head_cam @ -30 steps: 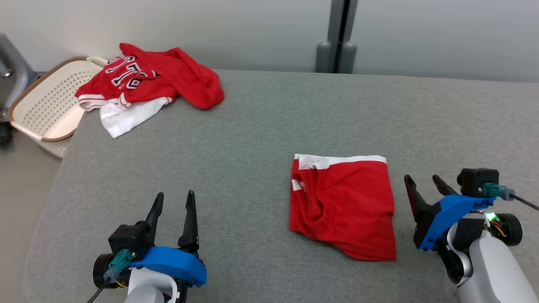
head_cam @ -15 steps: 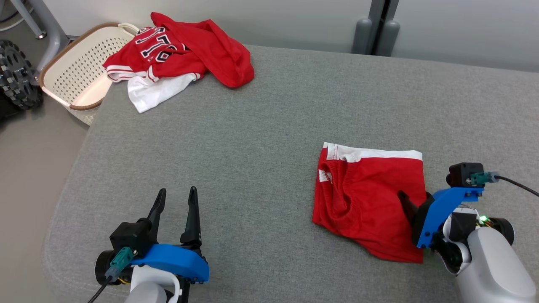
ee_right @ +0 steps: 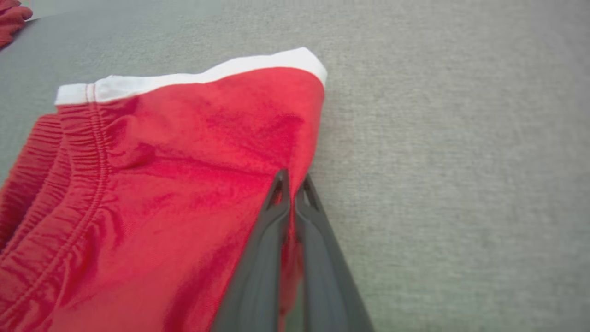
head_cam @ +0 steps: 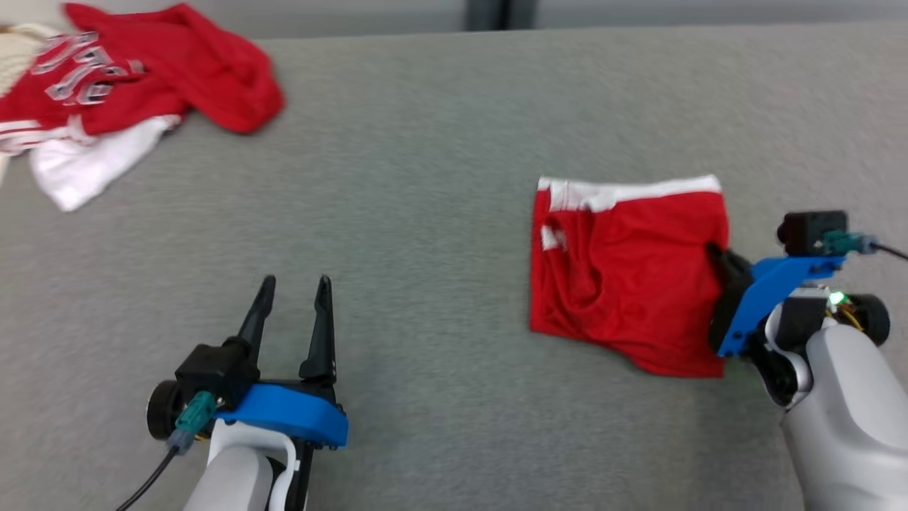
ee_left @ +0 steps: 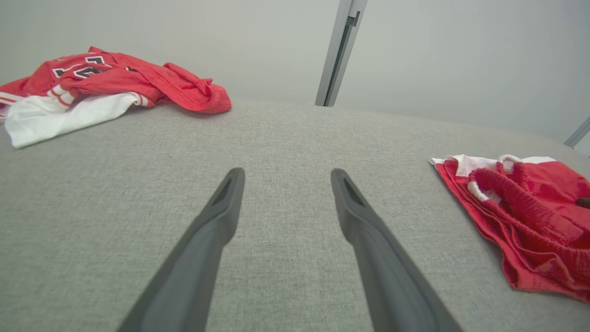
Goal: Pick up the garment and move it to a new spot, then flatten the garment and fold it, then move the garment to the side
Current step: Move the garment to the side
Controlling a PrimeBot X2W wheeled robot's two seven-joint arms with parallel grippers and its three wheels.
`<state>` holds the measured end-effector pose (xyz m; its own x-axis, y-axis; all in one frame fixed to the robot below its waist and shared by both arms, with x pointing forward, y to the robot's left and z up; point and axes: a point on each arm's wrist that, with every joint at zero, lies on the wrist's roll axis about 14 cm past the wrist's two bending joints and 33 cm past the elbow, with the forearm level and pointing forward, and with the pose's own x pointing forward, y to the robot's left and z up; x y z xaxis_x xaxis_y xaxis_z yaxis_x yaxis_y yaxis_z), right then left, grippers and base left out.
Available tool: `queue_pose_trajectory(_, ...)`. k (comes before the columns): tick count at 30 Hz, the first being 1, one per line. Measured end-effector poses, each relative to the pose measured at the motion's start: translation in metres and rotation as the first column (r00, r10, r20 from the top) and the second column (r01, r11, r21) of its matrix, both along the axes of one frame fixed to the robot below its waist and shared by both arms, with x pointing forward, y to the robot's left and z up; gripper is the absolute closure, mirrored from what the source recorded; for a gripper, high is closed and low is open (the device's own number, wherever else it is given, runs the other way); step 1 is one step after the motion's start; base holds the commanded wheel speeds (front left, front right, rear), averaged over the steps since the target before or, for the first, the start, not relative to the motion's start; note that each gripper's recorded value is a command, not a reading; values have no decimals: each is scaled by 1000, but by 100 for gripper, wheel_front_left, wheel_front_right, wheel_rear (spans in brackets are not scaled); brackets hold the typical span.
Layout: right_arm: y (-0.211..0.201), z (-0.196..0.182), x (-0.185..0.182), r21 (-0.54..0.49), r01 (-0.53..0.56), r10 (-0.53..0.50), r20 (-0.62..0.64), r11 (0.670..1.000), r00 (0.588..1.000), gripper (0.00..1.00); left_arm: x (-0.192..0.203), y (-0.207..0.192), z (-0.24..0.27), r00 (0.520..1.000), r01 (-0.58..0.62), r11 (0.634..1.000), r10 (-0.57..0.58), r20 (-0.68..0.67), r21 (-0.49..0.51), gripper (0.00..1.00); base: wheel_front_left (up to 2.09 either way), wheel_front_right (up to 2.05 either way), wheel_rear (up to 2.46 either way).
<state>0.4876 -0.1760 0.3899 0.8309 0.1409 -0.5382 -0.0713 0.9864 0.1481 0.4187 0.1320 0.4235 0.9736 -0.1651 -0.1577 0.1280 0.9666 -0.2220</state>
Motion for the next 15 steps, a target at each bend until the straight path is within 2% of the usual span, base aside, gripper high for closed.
queue_pose_trajectory(8, -102, 9, -22, -67, 237, -233, 54, 969, 971, 100, 37, -76, -7, 972, 234, 972, -234, 9, -11, 0, 0, 0, 0)
queue_pose_trajectory(11, -116, 14, -28, -72, 277, -271, 78, 958, 959, 100, 44, -100, -1, 954, 299, 954, -299, 28, -16, 0, 0, 0, 0)
queue_pose_trajectory(15, -122, 19, -28, -71, 297, -289, 101, 952, 952, 100, 49, -111, 8, 941, 336, 942, -336, 49, -4, 0, 0, 0, 0)
